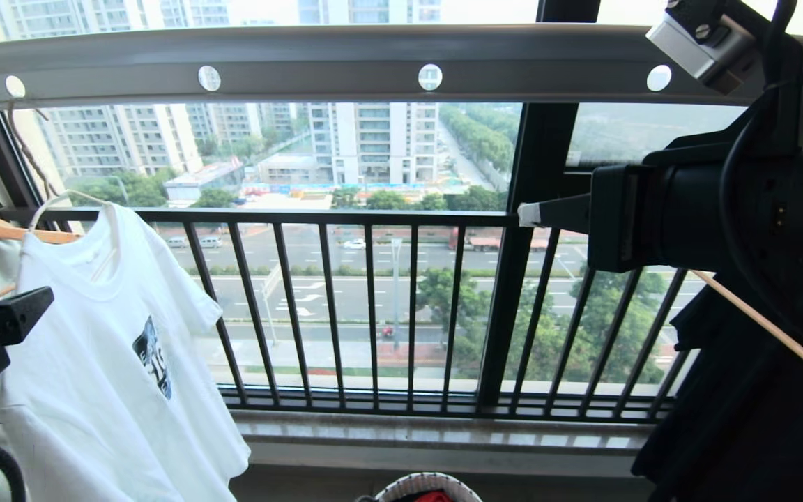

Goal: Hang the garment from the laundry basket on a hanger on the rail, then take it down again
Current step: Hang the clothes rack on the clothesline, then take the clothes off the clothes rack

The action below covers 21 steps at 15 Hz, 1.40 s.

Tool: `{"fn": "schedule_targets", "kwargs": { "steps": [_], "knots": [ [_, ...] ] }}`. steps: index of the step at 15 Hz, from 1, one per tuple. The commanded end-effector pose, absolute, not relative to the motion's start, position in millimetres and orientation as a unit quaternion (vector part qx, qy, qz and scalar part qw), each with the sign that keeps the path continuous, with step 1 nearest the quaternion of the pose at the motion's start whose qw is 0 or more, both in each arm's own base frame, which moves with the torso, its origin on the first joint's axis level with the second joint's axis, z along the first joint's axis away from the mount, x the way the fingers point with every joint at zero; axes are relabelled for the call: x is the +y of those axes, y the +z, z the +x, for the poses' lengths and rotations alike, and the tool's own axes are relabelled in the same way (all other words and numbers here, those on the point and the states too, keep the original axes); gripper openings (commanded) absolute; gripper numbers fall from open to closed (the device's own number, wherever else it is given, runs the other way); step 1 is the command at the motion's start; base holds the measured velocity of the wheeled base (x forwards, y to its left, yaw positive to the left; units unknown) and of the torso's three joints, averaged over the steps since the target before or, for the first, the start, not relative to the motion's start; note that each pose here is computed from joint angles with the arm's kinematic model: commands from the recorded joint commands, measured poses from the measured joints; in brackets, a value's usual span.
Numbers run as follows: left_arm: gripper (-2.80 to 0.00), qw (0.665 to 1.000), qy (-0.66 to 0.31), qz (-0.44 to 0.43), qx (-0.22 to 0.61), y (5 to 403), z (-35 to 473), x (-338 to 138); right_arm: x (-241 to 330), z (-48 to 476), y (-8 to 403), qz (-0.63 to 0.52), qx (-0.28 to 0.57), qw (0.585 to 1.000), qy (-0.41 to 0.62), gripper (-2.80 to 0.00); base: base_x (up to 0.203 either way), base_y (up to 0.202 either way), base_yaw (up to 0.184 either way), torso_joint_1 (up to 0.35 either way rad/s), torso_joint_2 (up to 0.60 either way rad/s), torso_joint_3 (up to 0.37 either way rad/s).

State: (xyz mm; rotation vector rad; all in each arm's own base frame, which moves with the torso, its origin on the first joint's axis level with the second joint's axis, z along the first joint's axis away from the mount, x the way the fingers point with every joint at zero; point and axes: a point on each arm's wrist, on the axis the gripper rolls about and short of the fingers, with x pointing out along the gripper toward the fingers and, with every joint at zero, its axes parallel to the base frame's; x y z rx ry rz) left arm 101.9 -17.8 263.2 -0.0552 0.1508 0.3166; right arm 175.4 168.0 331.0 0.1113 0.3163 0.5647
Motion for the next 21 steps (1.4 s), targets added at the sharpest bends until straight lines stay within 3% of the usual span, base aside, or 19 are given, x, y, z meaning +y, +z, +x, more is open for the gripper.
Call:
{"fn": "schedule_targets", "kwargs": {
  "steps": [1, 2, 3, 8, 21],
  "knots": [
    [0.00, 0.990, 0.130, -0.057, 0.015, 276, 67, -11, 169, 177, 329, 0.054, 0.159, 0.946, 0.276, -2.80, 0.000, 0.000, 0.000, 0.000, 0.00, 0.000],
    [-2.11, 0.990, 0.123, -0.066, -0.002, 278, 57, -8, 169, 177, 329, 0.054, 0.159, 0.946, 0.276, -2.80, 0.000, 0.000, 0.000, 0.000, 0.00, 0.000],
    [-2.80, 0.990, 0.119, -0.071, -0.013, 279, 50, -5, 169, 177, 329, 0.054, 0.159, 0.946, 0.276, -2.80, 0.000, 0.000, 0.000, 0.000, 0.00, 0.000],
    [-2.80, 0.991, 0.118, -0.059, 0.013, 273, 45, -4, 170, 176, 329, 0.053, 0.160, 0.946, 0.278, -2.80, 0.000, 0.000, 0.000, 0.000, 0.00, 0.000],
    [-2.80, 0.960, 0.126, 0.019, 0.249, 243, 4, 11, 182, 178, 321, 0.043, 0.175, 0.940, 0.290, -2.80, 0.000, 0.000, 0.000, 0.000, 0.00, 0.000]
  ]
}}
